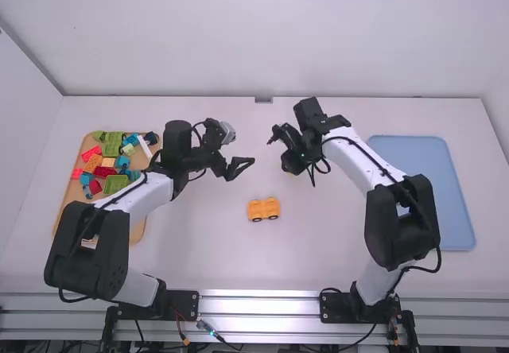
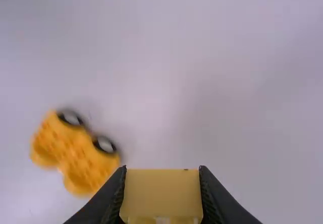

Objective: Assemble lego blocks to make yellow taxi

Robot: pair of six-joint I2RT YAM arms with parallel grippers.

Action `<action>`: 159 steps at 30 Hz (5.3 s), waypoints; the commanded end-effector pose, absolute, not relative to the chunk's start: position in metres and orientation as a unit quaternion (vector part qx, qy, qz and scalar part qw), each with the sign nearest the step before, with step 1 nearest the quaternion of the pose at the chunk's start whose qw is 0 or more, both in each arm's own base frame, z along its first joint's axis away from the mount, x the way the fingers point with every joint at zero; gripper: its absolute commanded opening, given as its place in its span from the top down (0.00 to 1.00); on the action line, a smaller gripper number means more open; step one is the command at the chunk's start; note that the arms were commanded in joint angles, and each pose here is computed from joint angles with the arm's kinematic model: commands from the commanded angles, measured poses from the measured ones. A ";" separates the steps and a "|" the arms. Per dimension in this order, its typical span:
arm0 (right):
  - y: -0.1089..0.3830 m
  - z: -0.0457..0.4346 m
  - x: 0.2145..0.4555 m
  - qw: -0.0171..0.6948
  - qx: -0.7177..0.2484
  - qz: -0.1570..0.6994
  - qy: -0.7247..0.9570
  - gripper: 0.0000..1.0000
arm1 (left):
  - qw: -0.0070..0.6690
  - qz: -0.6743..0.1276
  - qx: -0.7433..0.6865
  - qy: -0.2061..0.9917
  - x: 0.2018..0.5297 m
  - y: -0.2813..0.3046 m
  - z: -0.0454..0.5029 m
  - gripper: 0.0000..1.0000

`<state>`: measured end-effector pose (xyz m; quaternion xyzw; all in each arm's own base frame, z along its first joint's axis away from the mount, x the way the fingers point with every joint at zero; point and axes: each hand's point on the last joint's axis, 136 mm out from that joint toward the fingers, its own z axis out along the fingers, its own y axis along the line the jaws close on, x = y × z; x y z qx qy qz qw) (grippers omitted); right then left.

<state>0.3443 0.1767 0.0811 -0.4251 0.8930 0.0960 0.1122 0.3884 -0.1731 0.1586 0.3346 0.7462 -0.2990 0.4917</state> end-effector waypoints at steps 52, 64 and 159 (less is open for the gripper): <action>0.154 -0.021 0.270 -0.085 -0.706 0.033 0.702 1.00 | 0.499 -0.320 0.249 0.766 0.401 -0.104 0.162 0.01; 0.155 -0.021 0.270 -0.084 -0.707 0.034 0.702 0.93 | 0.498 -0.321 0.248 0.767 0.401 -0.104 0.161 0.01; 0.149 0.000 0.266 0.347 -0.617 0.305 0.638 0.01 | 0.411 -0.338 0.503 0.681 0.273 -0.226 0.011 0.01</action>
